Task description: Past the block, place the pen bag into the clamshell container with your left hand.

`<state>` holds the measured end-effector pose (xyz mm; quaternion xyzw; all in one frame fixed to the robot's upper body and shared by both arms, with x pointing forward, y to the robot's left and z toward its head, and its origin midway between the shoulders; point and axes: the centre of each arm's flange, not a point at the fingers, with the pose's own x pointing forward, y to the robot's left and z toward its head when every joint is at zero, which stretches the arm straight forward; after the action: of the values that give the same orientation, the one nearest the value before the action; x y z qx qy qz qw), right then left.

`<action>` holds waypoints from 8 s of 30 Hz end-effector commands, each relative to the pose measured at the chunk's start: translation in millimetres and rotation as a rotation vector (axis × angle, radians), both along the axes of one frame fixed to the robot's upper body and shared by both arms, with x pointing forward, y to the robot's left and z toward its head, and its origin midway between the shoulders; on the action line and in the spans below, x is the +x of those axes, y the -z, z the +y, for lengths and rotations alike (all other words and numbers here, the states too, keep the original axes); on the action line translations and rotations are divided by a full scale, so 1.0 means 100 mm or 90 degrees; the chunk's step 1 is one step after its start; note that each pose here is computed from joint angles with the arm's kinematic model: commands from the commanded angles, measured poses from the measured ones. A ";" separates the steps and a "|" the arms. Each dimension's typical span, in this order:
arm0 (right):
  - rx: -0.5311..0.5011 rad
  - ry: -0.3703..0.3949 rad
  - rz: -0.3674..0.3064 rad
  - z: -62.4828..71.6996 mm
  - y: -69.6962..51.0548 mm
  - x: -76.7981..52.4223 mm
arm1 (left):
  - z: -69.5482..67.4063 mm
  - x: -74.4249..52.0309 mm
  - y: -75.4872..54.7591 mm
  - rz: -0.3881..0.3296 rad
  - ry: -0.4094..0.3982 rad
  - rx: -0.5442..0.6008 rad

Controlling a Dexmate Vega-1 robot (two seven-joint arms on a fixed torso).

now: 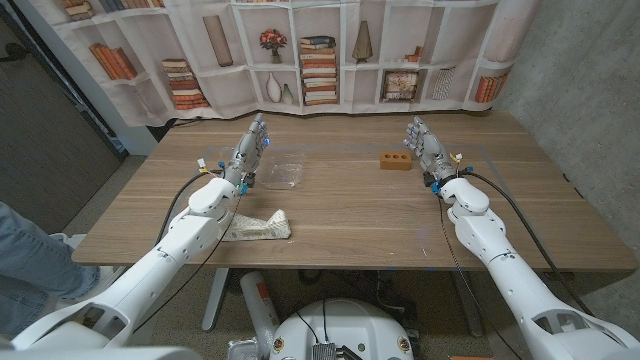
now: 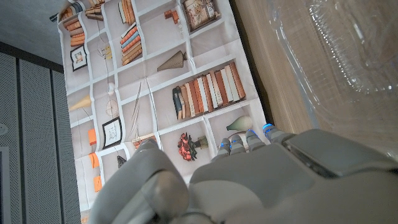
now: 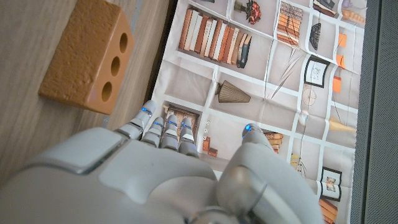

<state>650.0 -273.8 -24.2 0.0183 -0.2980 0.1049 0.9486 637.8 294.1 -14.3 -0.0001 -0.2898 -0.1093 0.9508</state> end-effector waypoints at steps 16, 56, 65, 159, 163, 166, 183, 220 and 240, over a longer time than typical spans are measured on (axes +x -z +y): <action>-0.003 0.007 -0.011 0.09 -0.02 -0.02 | 0.14 -0.24 -0.02 -0.029 -0.003 0.005; -0.004 0.017 -0.019 0.01 -0.04 -0.07 | 0.22 -0.79 0.09 -0.111 -0.017 0.043; -0.001 0.019 -0.016 0.01 -0.02 -0.08 | 0.25 -0.86 0.15 -0.121 -0.019 0.044; 0.011 0.029 -0.049 0.06 -0.16 -0.11 | 0.35 -1.39 0.72 -0.179 -0.057 0.092; 0.017 0.029 -0.049 0.05 -0.15 -0.12 | 0.34 -1.42 0.75 -0.182 -0.066 0.100; 0.014 0.029 -0.049 0.05 -0.14 -0.12 | 0.33 -1.44 0.77 -0.184 -0.069 0.103; 0.015 0.027 -0.049 0.06 -0.15 -0.11 | 0.41 -1.65 0.85 -0.206 -0.098 0.092; 0.022 0.030 -0.058 0.06 -0.19 -0.08 | 0.39 -1.87 0.98 -0.246 -0.198 0.163; 0.028 0.029 -0.064 0.08 -0.22 -0.09 | 0.32 -1.97 1.06 -0.280 -0.231 0.209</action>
<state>643.2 -266.5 -4.6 0.0255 -0.3433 0.0791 0.9356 447.0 330.1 -114.6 0.2059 -0.4522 0.0115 0.8677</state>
